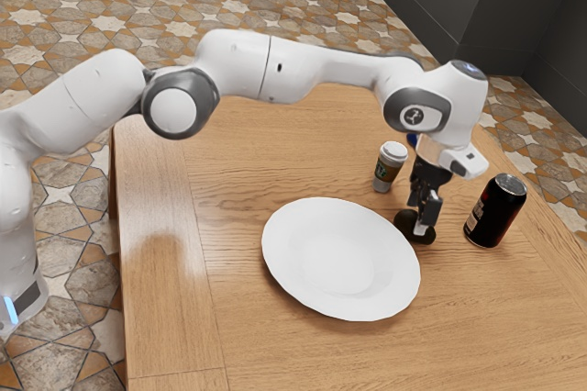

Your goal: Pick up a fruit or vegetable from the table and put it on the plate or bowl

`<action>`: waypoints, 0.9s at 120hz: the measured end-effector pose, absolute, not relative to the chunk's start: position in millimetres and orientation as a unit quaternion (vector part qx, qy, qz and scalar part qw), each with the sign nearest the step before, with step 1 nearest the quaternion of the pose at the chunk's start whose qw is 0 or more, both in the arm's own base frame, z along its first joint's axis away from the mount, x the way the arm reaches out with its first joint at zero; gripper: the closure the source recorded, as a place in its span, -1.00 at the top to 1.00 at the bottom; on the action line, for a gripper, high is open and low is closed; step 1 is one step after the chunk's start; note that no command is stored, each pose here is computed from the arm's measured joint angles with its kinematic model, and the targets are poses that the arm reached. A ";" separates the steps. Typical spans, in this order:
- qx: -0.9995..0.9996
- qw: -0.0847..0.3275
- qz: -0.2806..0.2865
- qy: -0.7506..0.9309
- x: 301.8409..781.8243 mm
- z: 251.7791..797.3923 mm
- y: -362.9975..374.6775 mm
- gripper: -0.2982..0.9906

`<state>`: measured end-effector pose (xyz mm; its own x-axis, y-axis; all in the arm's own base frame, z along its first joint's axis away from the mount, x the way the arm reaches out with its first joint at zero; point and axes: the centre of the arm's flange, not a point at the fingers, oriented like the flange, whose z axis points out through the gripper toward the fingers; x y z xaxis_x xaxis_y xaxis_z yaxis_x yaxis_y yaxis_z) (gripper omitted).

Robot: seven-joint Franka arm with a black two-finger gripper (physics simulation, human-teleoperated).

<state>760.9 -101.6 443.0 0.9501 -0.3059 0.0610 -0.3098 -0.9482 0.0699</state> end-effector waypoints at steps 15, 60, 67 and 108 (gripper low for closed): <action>0.986 0.046 0.019 -0.158 761.3 435.9 -104.2 0.54; 0.987 0.070 0.006 -0.145 763.7 419.4 -96.3 0.06; 0.987 0.067 0.010 -0.143 763.4 424.7 -93.9 0.04; 0.986 -0.020 0.012 -0.164 681.1 526.0 -117.9 0.02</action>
<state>681.1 -117.9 526.0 0.9460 -0.3238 0.0179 -0.3228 -0.9455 -0.0436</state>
